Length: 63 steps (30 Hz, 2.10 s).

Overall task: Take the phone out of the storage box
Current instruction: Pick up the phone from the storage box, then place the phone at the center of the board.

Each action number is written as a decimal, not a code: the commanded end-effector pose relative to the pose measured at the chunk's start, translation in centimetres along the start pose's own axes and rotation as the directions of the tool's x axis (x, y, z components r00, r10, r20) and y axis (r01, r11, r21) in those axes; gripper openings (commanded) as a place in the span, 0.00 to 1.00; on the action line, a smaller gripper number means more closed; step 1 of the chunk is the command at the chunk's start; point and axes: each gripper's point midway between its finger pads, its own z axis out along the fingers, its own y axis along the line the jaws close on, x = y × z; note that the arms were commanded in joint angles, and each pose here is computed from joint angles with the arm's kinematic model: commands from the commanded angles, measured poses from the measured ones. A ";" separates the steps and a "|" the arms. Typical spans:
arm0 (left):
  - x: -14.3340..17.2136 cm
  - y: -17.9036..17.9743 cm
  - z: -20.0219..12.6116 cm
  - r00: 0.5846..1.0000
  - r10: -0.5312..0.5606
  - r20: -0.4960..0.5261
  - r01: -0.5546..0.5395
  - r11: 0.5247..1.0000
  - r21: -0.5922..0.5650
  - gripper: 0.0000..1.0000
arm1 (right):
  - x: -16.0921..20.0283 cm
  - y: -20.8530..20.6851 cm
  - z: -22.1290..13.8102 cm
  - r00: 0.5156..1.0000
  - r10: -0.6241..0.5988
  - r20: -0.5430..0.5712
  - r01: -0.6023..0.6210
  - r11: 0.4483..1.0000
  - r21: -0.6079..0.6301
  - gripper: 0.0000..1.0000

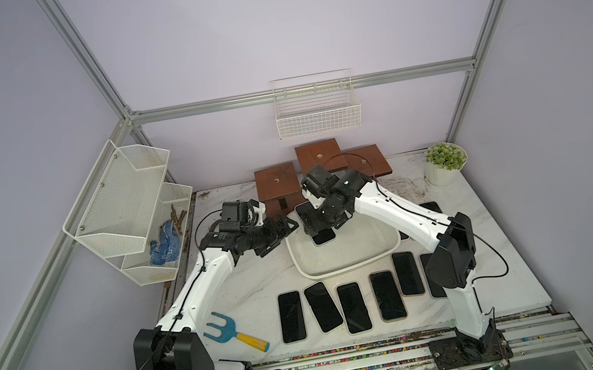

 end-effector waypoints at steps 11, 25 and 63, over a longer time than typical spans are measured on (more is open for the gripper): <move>-1.7 -3.4 -0.2 0.999 0.003 0.044 -0.009 0.989 0.151 0.83 | 1.5 5.3 -3.5 0.999 -0.036 0.017 0.039 0.962 -0.270 0.70; -0.4 -3.3 1.7 0.999 -0.025 -0.041 0.032 0.985 0.169 0.50 | 0.9 6.8 -4.6 0.997 -0.015 0.072 0.036 0.952 -0.302 0.70; 2.1 5.1 -7.8 1.000 0.019 -0.009 -0.021 0.968 -0.251 0.00 | -1.7 -4.0 -12.2 0.959 0.138 0.249 -0.063 0.956 -0.287 1.00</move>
